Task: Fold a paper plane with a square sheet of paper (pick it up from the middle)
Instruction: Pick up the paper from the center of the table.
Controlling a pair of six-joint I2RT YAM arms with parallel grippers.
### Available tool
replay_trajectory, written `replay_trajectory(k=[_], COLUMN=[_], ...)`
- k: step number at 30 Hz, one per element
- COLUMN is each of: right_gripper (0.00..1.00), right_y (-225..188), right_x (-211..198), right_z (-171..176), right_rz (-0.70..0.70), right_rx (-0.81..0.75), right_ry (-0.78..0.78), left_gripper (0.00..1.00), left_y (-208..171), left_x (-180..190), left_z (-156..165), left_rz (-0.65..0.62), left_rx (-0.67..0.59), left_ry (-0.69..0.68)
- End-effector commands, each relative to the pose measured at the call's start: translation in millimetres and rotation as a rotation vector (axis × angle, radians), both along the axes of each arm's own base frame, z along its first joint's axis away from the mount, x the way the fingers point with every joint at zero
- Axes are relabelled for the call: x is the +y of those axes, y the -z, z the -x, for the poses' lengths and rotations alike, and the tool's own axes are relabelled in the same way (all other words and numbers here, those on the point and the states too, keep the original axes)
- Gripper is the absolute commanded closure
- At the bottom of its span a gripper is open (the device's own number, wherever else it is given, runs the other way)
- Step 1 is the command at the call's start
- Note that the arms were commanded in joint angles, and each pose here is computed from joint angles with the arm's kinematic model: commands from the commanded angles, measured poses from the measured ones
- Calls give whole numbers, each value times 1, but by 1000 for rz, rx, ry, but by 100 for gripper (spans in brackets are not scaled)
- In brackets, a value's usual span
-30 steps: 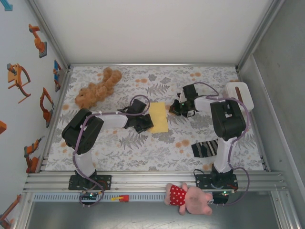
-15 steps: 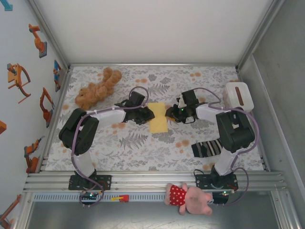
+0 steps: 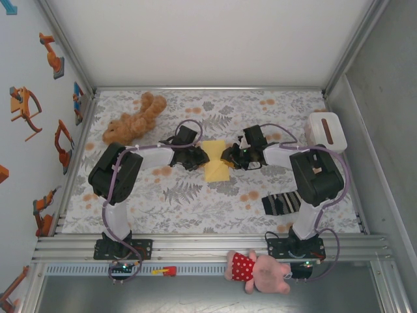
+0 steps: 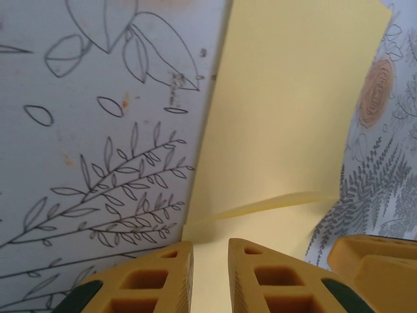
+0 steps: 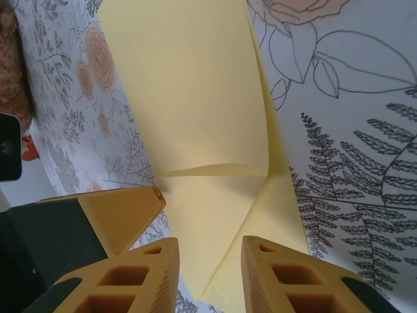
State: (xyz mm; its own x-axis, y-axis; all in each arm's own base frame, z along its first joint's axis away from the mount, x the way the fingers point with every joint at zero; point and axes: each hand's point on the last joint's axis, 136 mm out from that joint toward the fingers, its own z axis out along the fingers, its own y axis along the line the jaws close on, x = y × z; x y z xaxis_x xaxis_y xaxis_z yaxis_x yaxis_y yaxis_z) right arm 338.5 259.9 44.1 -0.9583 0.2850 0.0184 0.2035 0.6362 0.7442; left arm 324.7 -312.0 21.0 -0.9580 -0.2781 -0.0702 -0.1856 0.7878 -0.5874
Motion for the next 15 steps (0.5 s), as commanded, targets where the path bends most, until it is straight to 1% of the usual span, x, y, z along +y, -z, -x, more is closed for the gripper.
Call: replay_trajectory(k=[1, 8, 15], right_gripper=[69, 70, 78], right_y=[8, 18, 15], right_x=[2, 7, 20], right_z=[-2, 0, 0], right_rz=[7, 10, -23], right_rx=[18, 47, 32], right_ry=[21, 2, -37], left_gripper=[79, 79, 79], left_y=[9, 20, 22], left_x=[4, 10, 9], left_z=[1, 6, 7], left_rz=[-3, -18, -10], left_rx=[35, 71, 80], left_ry=[-27, -48, -44])
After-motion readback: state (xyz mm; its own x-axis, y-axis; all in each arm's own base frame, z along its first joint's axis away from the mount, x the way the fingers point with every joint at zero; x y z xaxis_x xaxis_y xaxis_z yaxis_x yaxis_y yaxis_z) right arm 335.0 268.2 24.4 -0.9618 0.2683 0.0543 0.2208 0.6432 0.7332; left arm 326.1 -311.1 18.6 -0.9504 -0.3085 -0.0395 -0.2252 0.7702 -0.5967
